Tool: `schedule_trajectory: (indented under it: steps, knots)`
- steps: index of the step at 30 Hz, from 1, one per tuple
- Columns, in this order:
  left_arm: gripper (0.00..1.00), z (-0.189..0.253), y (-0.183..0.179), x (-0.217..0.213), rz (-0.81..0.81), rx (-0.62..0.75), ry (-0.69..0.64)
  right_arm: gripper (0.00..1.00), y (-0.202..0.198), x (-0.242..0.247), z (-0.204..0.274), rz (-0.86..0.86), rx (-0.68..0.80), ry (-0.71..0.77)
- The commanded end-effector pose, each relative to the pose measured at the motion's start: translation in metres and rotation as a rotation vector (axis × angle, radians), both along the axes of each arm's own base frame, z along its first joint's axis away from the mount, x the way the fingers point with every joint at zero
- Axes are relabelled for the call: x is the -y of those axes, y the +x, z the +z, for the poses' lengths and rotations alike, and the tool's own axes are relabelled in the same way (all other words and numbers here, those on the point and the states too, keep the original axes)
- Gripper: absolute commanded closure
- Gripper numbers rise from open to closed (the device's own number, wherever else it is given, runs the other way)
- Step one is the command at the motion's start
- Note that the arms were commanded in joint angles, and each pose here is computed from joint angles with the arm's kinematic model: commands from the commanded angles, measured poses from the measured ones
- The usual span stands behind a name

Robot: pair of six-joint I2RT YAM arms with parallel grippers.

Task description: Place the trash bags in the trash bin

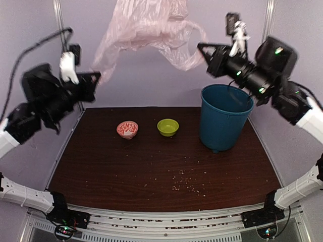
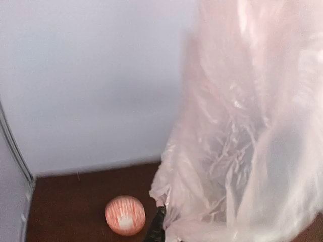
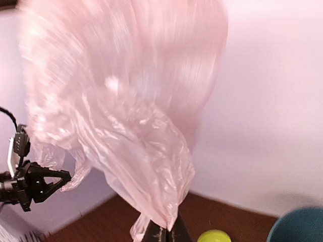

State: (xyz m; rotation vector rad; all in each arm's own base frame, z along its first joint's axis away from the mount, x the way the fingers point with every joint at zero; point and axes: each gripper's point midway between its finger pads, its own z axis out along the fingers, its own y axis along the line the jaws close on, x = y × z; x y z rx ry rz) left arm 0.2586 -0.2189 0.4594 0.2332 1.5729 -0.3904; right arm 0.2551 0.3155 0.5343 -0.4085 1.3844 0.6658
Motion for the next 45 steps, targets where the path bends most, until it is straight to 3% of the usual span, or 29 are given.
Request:
schedule_trajectory:
  steps: [1,3,4,7,9,15,22,25,27,31,34,36,38,41,43,45]
  knots:
    - [1.0,-0.295,-0.043,0.041,-0.13,-0.674,0.381,1.0,0.013,-0.037,-0.365,0.02,-0.597,-0.748]
    - [1.0,-0.295,-0.081,0.059,-0.208,-0.664,0.384,1.0,-0.026,-0.039,-0.383,0.113,-0.674,-0.763]
    - [1.0,-0.282,-0.094,0.067,-0.25,-0.632,0.364,1.0,-0.046,-0.045,-0.369,0.18,-0.651,-0.726]
    - [1.0,-0.232,-0.099,0.068,-0.254,-0.541,0.262,1.0,-0.098,-0.059,-0.29,0.393,-0.519,-0.531]
    - [1.0,-0.204,-0.09,0.056,-0.194,-0.48,0.207,1.0,-0.104,-0.055,-0.253,0.411,-0.482,-0.423]
    - [1.0,-0.17,-0.072,0.022,-0.006,-0.425,0.18,1.0,-0.07,-0.041,-0.223,0.284,-0.495,-0.314]
    - [1.0,-0.205,-0.061,0.028,-0.01,-0.635,0.22,1.0,-0.019,-0.043,-0.209,0.162,-0.567,-0.173]
    - [1.0,-0.241,-0.047,0.026,-0.008,-0.78,0.234,1.0,0.008,-0.045,-0.24,0.071,-0.651,-0.222]
    - [1.0,-0.252,-0.036,0.029,-0.031,-0.828,0.219,1.0,0.029,-0.042,-0.286,-0.01,-0.76,-0.313]
    - [1.0,-0.243,0.016,0.026,-0.003,-0.791,0.233,1.0,0.073,-0.048,-0.319,-0.057,-0.852,-0.352]
    - [1.0,-0.196,0.07,0.01,0.097,-0.635,0.325,1.0,0.103,-0.069,-0.283,-0.021,-0.834,-0.319]
    - [1.0,-0.142,0.095,-0.006,0.191,-0.537,0.312,1.0,0.117,-0.085,-0.219,0.002,-0.723,-0.279]
    - [1.0,-0.042,0.103,-0.012,0.204,-0.36,0.206,1.0,0.113,-0.094,-0.12,0.036,-0.52,-0.195]
    - [1.0,0.097,0.073,-0.019,0.086,-0.057,0.007,1.0,0.061,-0.085,0.015,0.071,-0.173,-0.089]
    - [1.0,0.169,0.032,-0.03,-0.026,0.194,-0.091,1.0,0.016,-0.077,0.061,0.091,0.01,-0.068]
    - [1.0,0.2,-0.001,-0.055,-0.016,0.374,-0.147,1.0,-0.014,-0.067,0.069,0.074,0.105,-0.068]
